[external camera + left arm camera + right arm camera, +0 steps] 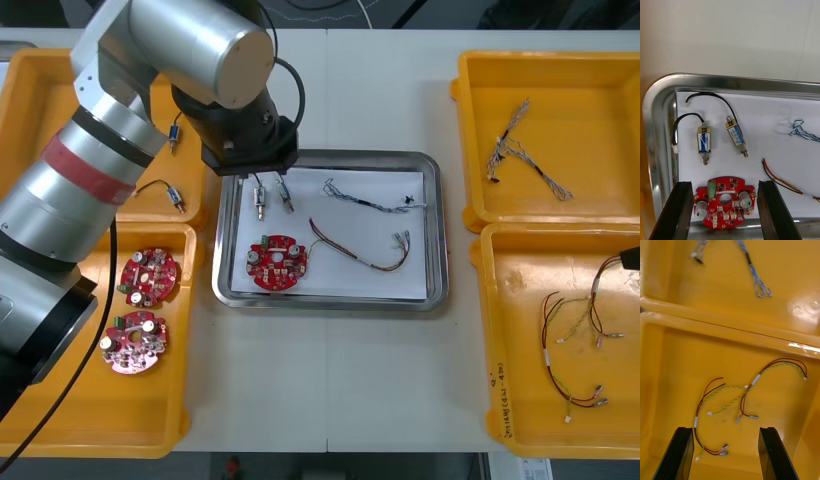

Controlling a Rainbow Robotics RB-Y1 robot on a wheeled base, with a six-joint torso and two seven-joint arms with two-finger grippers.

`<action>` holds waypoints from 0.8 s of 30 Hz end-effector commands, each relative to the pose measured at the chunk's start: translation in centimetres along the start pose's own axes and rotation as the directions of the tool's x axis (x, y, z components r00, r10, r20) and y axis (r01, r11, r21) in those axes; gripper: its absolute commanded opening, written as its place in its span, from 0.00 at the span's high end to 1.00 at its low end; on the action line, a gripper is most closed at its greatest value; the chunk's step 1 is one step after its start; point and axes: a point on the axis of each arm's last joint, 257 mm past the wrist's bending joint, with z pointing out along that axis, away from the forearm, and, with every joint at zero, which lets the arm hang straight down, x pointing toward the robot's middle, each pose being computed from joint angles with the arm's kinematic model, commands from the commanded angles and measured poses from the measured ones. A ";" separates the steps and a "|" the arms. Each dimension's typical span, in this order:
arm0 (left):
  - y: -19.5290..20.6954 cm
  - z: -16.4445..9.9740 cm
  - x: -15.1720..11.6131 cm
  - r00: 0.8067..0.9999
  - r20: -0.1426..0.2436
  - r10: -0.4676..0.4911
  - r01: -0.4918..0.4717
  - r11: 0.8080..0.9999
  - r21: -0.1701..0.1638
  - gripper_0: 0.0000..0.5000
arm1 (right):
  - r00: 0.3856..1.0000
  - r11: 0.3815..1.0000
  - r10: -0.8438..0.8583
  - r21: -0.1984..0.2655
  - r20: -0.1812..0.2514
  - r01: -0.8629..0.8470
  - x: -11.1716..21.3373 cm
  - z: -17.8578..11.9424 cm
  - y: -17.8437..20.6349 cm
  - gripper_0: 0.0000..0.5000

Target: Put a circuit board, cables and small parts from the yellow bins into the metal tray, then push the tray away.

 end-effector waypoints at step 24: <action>20.3 -10.1 3.6 0.994 0.084 -0.065 0.068 0.997 -0.027 0.00 | 0.707 0.679 -0.703 -0.222 0.081 0.700 -2.1 -0.2 21.6 0.00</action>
